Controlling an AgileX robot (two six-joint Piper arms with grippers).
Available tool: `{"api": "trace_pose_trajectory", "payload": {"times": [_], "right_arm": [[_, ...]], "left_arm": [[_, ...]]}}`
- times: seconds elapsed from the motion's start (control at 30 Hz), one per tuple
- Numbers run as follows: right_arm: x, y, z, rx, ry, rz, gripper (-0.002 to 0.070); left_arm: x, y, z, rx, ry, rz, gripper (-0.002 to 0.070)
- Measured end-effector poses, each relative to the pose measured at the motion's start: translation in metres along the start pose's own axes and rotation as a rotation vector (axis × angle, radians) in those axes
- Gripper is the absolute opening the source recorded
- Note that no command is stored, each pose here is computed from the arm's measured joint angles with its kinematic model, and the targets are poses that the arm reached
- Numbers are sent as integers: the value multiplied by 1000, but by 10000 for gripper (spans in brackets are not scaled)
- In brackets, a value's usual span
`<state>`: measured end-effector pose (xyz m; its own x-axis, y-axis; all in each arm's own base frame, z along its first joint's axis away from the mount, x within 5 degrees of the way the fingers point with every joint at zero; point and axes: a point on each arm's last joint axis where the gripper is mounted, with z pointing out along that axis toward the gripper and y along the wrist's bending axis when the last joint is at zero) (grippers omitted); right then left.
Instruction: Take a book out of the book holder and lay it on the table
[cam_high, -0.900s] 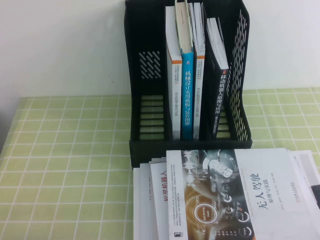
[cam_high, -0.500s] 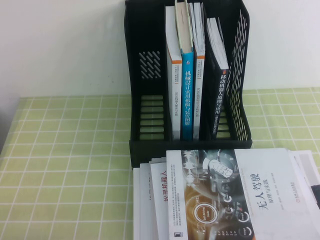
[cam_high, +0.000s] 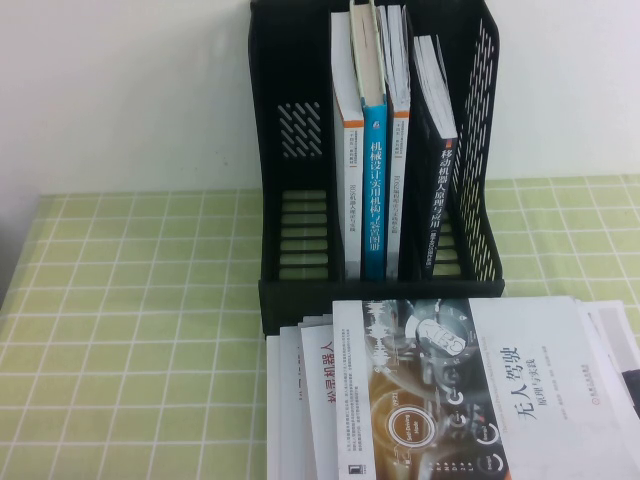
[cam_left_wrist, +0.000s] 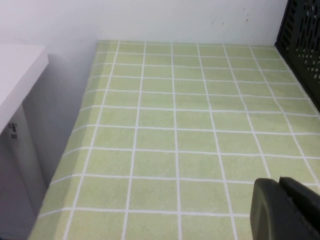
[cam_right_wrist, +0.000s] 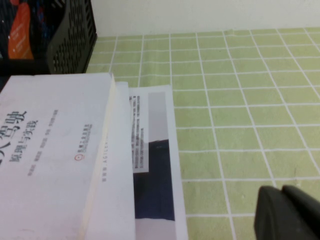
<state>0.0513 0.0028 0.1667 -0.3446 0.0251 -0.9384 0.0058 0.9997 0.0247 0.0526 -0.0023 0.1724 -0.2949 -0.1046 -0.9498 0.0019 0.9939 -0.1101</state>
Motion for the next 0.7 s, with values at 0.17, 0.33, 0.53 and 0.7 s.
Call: {"api": "trace_pose_trajectory", "payload": {"times": [0.17, 0.33, 0.53, 0.7], "right_arm": [[0, 0, 0, 0, 0, 0, -2], [0, 0, 0, 0, 0, 0, -2], [0, 0, 0, 0, 0, 0, -2], [0, 0, 0, 0, 0, 0, -2]], "left_arm": [[-1, -2, 0, 18, -8, -46, -3], [-3, -5, 0, 55, -34, -144, -3], [-9, -10, -1, 132, -71, -400, -3], [-14, -12, -2, 168, -121, -543, -3]]}}
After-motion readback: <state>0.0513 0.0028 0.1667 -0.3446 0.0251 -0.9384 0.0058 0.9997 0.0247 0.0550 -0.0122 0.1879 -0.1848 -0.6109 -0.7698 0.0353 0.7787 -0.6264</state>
